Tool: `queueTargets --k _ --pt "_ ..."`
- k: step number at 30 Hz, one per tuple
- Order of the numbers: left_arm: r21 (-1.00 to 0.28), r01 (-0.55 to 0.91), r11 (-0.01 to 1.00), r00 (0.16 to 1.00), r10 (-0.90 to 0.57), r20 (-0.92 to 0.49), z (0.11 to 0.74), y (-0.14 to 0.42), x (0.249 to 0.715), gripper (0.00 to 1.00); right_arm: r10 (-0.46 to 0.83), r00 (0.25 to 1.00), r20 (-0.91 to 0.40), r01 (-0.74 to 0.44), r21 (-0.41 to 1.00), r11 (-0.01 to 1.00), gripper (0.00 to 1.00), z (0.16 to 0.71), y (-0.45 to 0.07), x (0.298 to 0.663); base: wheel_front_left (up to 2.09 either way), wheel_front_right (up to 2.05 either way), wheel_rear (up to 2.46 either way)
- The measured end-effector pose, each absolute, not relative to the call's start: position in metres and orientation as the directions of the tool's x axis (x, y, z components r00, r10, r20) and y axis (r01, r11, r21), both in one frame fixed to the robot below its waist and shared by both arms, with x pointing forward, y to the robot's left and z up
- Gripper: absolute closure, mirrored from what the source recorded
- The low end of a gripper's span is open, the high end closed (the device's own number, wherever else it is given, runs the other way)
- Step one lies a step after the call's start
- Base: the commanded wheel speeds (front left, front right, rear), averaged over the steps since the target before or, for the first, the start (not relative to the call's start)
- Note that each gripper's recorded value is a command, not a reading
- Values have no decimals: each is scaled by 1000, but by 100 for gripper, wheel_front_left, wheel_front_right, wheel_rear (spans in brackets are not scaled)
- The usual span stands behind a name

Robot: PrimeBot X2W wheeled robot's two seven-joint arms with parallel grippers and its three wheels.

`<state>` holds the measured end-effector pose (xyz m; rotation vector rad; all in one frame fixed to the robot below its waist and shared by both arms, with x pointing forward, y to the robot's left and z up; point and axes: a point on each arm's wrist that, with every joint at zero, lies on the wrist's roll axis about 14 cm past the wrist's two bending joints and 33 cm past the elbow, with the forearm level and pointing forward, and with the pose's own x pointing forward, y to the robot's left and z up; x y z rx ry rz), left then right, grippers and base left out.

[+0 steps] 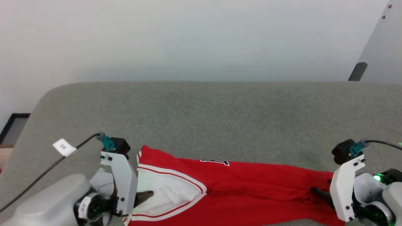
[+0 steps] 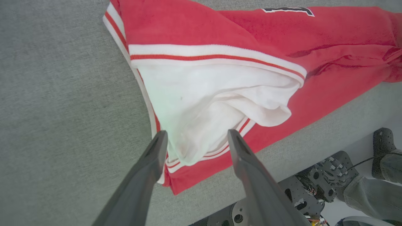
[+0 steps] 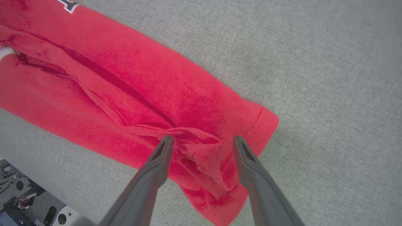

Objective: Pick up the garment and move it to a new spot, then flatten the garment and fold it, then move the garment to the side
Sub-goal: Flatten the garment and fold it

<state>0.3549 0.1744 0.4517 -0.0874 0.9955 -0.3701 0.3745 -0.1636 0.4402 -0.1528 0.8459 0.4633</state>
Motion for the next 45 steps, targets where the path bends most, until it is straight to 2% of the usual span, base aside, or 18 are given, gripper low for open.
queueTargets --k 5,10,21,25,35,45 --pt "-219 270 938 585 -340 -737 470 180 356 0 357 642 -679 -438 57 897 0 465 -165 383 0 0 0" --pt "-196 263 945 733 -328 -597 497 186 365 0 346 692 -634 -389 76 918 0 473 -177 382 0 0 0" --pt "-135 166 977 942 -198 -272 531 217 363 0 281 686 -671 -282 110 953 0 454 -202 373 0 0 0" --pt "-130 104 986 977 -126 -171 538 233 357 0 269 674 -688 -269 111 957 0 448 -204 373 0 0 0" --pt "-118 -42 992 998 37 -48 549 268 346 0 233 587 -775 -249 101 963 0 421 -208 372 0 0 0" --pt "-141 -162 977 987 162 -12 531 295 321 0 247 497 -832 -262 127 957 0 393 -188 376 0 0 0"
